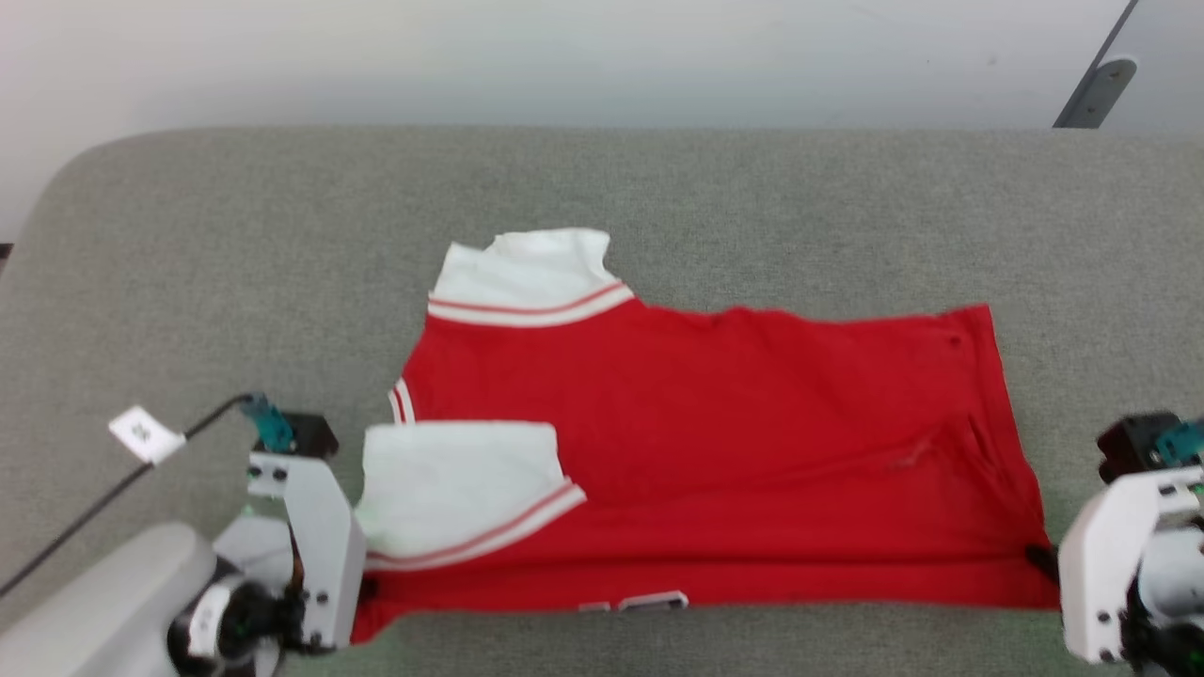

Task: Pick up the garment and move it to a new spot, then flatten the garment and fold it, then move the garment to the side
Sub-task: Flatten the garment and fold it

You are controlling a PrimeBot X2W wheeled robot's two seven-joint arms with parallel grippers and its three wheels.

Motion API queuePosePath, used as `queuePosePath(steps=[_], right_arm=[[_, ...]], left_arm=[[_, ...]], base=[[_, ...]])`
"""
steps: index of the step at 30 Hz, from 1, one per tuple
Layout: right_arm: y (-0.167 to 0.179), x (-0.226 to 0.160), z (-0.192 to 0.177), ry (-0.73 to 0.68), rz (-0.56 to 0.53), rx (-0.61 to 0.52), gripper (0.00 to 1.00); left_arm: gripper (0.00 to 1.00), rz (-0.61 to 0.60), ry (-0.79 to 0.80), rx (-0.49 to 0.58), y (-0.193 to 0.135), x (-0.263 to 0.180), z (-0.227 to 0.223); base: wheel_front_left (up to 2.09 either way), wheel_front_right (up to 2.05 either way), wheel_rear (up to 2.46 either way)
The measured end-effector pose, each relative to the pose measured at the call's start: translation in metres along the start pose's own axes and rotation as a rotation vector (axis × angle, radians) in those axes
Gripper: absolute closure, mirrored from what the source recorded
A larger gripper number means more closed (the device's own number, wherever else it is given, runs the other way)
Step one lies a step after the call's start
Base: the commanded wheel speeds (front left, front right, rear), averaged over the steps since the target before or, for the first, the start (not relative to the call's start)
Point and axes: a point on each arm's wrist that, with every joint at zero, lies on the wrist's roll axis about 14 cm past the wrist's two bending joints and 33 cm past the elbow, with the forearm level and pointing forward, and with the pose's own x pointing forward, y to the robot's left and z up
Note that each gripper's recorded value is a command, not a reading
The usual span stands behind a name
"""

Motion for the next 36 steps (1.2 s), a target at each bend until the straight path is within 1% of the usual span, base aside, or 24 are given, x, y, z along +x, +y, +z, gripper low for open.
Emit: queuePosePath(steps=[4, 8, 9, 10, 12, 13, 14, 15, 16, 17, 18, 24, 29, 32, 34, 36], right_arm=[[-0.002, -0.009, -0.017, 0.035, -0.006, 0.010, 1.00], [0.003, -0.012, -0.040, 0.084, 0.008, 0.043, 1.00], [0.004, -0.012, -0.043, 0.089, 0.010, 0.046, 1.00], [0.004, -0.012, -0.046, 0.094, 0.009, 0.051, 1.00], [0.005, -0.010, -0.049, 0.097, 0.010, 0.062, 1.00], [0.005, -0.009, -0.051, 0.098, 0.009, 0.063, 1.00], [0.005, -0.008, -0.052, 0.095, 0.006, 0.063, 1.00], [0.005, -0.006, -0.052, 0.094, 0.005, 0.063, 0.77], [0.006, -0.005, -0.053, 0.089, 0.006, 0.061, 0.60], [0.006, -0.004, -0.052, 0.080, 0.008, 0.060, 0.18], [0.006, -0.003, -0.051, 0.073, 0.008, 0.059, 0.00], [0.002, -0.006, -0.046, 0.042, 0.003, 0.071, 0.00], [-0.002, -0.016, -0.025, -0.056, -0.008, 0.075, 0.00], [-0.006, -0.026, -0.003, -0.168, -0.020, 0.087, 0.00], [-0.010, -0.032, 0.013, -0.254, -0.044, 0.090, 0.00], [-0.012, -0.041, 0.032, -0.370, -0.061, 0.087, 0.00]], left_arm=[[1.00, -0.006, 0.009, -0.002, -0.007, -0.009, -0.016], [1.00, -0.011, 0.050, -0.024, -0.011, -0.008, -0.039], [0.97, -0.014, 0.060, -0.023, -0.012, -0.007, -0.043], [0.91, -0.013, 0.068, -0.024, -0.012, -0.006, -0.047], [0.62, -0.014, 0.074, -0.025, -0.013, -0.003, -0.050], [0.24, -0.012, 0.075, -0.024, -0.013, -0.002, -0.051], [0.00, -0.008, 0.074, -0.024, -0.012, 0.000, -0.051], [0.00, -0.008, 0.074, -0.025, -0.012, 0.001, -0.051], [0.00, -0.008, 0.073, -0.025, -0.012, 0.003, -0.051], [0.00, -0.011, 0.072, -0.024, -0.013, 0.004, -0.050], [0.00, -0.010, 0.072, -0.024, -0.012, 0.004, -0.049], [0.00, 0.001, 0.036, 0.002, -0.008, -0.007, -0.029], [0.00, 0.009, -0.040, 0.048, -0.008, -0.027, 0.010], [0.00, 0.028, -0.113, 0.089, -0.008, -0.040, 0.042], [0.00, 0.019, -0.170, 0.108, -0.012, -0.045, 0.065], [0.00, 0.020, -0.234, 0.148, -0.015, -0.049, 0.088]], base=[[0.00, 0.00, 0.00], [0.00, 0.00, 0.00], [0.00, 0.00, 0.00], [0.00, 0.00, 0.00], [0.00, 0.00, 0.00], [0.00, 0.00, 0.00], [0.00, 0.00, 0.00], [0.00, 0.00, 0.00], [0.00, 0.00, 0.00], [0.00, 0.00, 0.00], [0.00, 0.00, 0.00], [0.00, 0.00, 0.00], [0.00, 0.00, 0.00], [0.00, 0.00, 0.00], [0.00, 0.00, 0.00], [0.00, 0.00, 0.00]])
